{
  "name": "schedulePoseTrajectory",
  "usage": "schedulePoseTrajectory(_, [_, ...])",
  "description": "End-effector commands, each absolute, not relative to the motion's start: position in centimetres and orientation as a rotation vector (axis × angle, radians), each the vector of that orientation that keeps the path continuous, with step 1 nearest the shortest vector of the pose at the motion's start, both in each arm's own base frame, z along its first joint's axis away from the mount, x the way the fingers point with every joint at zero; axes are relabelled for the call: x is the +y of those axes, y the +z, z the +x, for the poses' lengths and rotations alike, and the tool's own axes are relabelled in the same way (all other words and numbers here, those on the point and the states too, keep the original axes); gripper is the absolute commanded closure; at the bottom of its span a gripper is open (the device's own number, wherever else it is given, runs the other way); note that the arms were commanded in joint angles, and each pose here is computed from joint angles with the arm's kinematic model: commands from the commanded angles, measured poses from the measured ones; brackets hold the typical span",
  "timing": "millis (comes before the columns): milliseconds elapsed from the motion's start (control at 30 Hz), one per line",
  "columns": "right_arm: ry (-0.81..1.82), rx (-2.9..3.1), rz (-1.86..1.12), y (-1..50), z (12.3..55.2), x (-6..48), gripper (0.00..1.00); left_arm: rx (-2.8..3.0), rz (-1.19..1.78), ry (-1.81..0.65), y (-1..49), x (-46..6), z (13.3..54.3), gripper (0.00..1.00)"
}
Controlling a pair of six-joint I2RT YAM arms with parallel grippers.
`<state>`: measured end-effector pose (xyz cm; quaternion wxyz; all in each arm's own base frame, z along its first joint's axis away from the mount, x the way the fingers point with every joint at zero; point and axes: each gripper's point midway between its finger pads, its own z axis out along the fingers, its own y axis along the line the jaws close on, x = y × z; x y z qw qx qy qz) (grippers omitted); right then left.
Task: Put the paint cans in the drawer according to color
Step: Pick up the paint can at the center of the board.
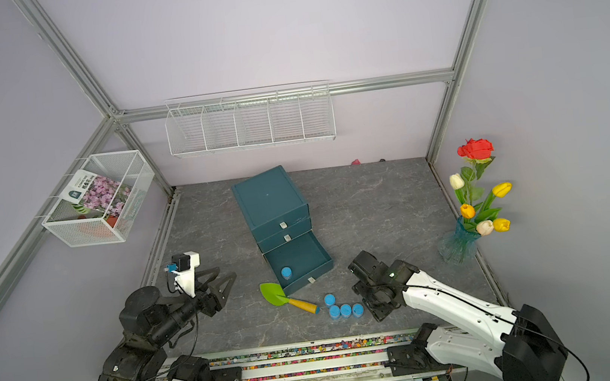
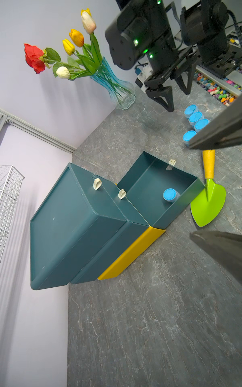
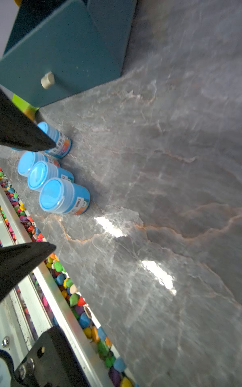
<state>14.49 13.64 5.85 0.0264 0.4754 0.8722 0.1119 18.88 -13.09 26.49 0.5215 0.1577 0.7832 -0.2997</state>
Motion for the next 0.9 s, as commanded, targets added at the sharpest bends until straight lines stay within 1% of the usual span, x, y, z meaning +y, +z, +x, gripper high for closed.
schedulePoseTrajectory(0, [0.394, 2.722, 1.487, 4.8, 14.6, 14.8, 0.28, 1.882, 0.393, -0.737, 26.3, -13.4, 18.8, 0.36])
schedulePoseTrajectory(300, [0.364, 2.78, 1.484, 2.8, 14.7, 15.9, 0.27, 1.879, 0.392, -0.732, 26.4, -13.4, 18.8, 0.36])
schedulePoseTrajectory(467, [0.328, 2.813, 1.468, 2.9, 14.3, 16.1, 0.32, 1.881, 0.388, -0.732, 26.3, -13.3, 18.8, 0.36])
schedulePoseTrajectory(733, [0.288, 2.841, 1.491, 2.2, 13.4, 16.3, 0.53, 1.88, 0.388, -0.727, 26.3, -13.3, 18.9, 0.36])
schedulePoseTrajectory(767, [0.289, 2.84, 1.49, 2.2, 13.5, 16.4, 0.56, 1.881, 0.391, -0.728, 26.3, -13.3, 18.9, 0.36])
schedulePoseTrajectory(867, [0.266, 2.834, 1.484, 2.5, 13.6, 16.1, 0.72, 1.882, 0.389, -0.728, 26.3, -13.3, 18.9, 0.36])
